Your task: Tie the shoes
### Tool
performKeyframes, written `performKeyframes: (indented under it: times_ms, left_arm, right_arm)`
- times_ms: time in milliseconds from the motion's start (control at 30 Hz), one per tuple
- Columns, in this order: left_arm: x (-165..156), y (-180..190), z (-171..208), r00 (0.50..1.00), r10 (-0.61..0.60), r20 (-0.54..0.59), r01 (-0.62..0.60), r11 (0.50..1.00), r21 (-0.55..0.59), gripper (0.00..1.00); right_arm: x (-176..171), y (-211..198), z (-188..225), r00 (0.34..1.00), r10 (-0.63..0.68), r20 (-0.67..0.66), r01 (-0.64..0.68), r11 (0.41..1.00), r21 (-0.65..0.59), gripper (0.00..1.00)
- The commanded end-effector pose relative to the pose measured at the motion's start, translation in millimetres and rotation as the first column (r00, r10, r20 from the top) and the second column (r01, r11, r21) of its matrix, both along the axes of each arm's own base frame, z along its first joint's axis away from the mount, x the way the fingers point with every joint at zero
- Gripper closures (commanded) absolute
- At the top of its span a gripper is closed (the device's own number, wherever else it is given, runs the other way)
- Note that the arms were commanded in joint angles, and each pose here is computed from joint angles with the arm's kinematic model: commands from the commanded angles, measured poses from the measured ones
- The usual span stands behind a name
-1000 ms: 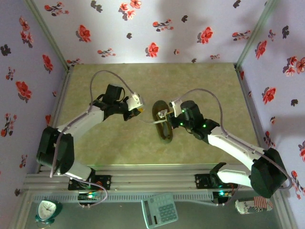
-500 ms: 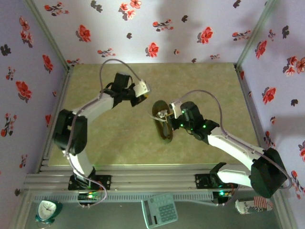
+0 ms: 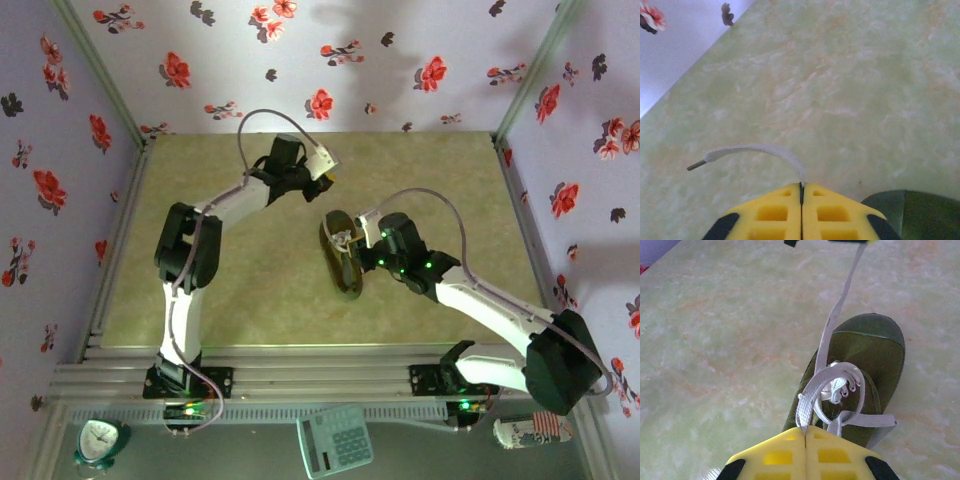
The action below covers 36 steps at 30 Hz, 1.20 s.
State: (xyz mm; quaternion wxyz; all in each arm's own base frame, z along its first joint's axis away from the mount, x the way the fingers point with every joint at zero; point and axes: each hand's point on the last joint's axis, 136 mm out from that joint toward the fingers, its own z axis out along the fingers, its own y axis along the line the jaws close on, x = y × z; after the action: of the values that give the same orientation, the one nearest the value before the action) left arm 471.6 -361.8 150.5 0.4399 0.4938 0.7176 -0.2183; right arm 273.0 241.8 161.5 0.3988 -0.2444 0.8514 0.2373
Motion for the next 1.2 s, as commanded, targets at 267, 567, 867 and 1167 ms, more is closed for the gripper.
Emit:
performKeyframes:
  times_ms: [267, 567, 867, 1167]
  left_arm:
    - [27.1, 15.6, 23.7, 0.926, 0.320, -0.200, -0.355, 0.919, -0.172, 0.00]
    - [-14.6, 37.3, 2.5, 0.668, 0.471, -0.576, -0.614, 0.786, -0.070, 0.03]
    - [-60.0, 44.8, -25.1, 0.496, 0.542, -0.678, -0.702, 0.710, 0.055, 0.31]
    - [-63.1, 53.7, -21.0, 0.434, 0.597, -0.674, -0.755, 0.649, 0.089, 0.30]
  right_arm:
    - [3.4, -6.9, -11.3, 0.997, -0.075, -0.015, 0.075, 0.997, 0.001, 1.00]
    - [9.2, -8.9, -17.1, 0.988, -0.143, -0.054, 0.144, 0.989, 0.022, 1.00]
    - [12.0, -12.6, -22.2, 0.976, -0.197, -0.092, 0.199, 0.980, 0.019, 1.00]
    - [15.0, -15.8, -27.5, 0.957, -0.256, -0.133, 0.263, 0.964, 0.038, 1.00]
